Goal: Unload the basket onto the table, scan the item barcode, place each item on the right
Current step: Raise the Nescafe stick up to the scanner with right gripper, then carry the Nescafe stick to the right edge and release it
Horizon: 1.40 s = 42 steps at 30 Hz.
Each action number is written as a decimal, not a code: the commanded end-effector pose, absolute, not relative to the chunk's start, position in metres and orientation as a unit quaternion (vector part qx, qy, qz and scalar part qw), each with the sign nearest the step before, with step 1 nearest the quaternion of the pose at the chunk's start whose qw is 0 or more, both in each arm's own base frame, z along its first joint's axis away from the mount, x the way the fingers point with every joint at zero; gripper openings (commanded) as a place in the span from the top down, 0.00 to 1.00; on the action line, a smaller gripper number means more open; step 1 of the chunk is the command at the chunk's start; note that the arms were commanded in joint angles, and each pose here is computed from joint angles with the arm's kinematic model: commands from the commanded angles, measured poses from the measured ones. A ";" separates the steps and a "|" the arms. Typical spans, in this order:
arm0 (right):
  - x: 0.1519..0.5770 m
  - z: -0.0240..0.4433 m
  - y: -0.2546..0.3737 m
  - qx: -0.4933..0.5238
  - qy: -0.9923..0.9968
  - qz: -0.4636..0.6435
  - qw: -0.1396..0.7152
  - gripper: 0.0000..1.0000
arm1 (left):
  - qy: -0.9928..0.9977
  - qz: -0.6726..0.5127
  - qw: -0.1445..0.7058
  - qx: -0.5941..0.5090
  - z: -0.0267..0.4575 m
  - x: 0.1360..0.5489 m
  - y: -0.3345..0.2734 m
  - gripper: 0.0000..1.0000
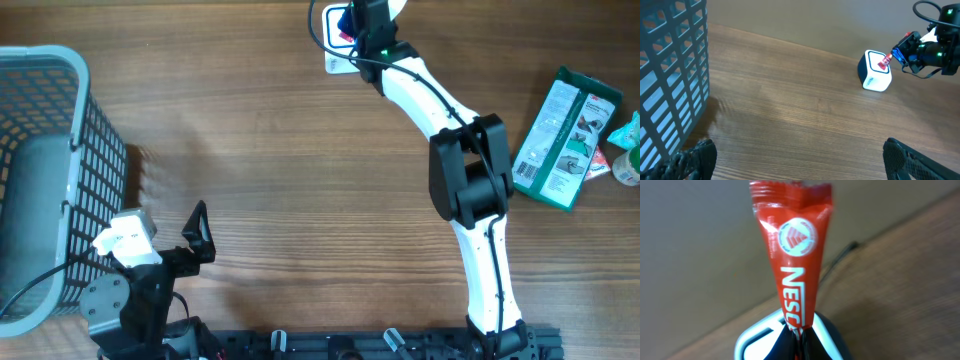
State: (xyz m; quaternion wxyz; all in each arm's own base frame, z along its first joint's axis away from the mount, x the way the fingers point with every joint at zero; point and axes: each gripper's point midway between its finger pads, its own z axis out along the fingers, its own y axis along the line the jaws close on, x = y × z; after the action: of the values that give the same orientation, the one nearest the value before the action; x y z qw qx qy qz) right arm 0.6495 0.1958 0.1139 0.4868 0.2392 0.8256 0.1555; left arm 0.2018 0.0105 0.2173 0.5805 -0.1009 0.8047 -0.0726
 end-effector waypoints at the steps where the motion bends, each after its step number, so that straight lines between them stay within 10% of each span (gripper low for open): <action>1: 0.652 0.149 0.164 0.264 0.827 0.126 0.481 0.95 | 0.802 -0.071 0.583 -0.109 0.218 0.201 0.013 0.00; 5: 0.577 0.197 0.046 0.351 0.857 0.014 0.377 0.95 | 0.802 -0.071 0.584 -0.108 0.219 0.201 0.013 0.00; 10: 0.452 0.147 -0.072 0.451 0.867 -0.147 0.154 0.96 | 0.802 -0.071 0.583 -0.109 0.218 0.201 0.013 0.00; 17: 0.376 0.139 -0.246 0.553 0.801 -0.210 0.088 0.96 | 0.802 -0.071 0.583 -0.109 0.218 0.201 0.013 0.00; 21: 0.295 0.130 -0.255 0.570 0.806 -0.149 -0.061 0.96 | 0.804 -0.071 0.580 -0.109 0.217 0.201 0.013 0.00; 30: 0.235 0.100 -0.270 0.745 0.609 -0.257 -0.087 0.95 | 0.804 -0.071 0.580 -0.109 0.217 0.201 0.013 0.00; 35: 0.249 0.062 -0.275 0.715 0.656 -0.231 -0.067 0.16 | 0.831 -0.077 0.537 -0.121 0.193 0.192 0.010 0.00; 42: 0.356 0.133 -0.243 0.580 0.805 -0.090 0.079 0.00 | 0.884 -0.089 0.434 -0.146 0.145 0.163 0.002 0.00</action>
State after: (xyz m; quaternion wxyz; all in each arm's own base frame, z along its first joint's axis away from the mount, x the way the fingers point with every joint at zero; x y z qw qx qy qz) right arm 0.3174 -0.2691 0.0843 0.0086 0.6552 0.7440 -0.1311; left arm 0.1657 0.0007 0.1482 0.4416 -0.1357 0.8823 -0.0903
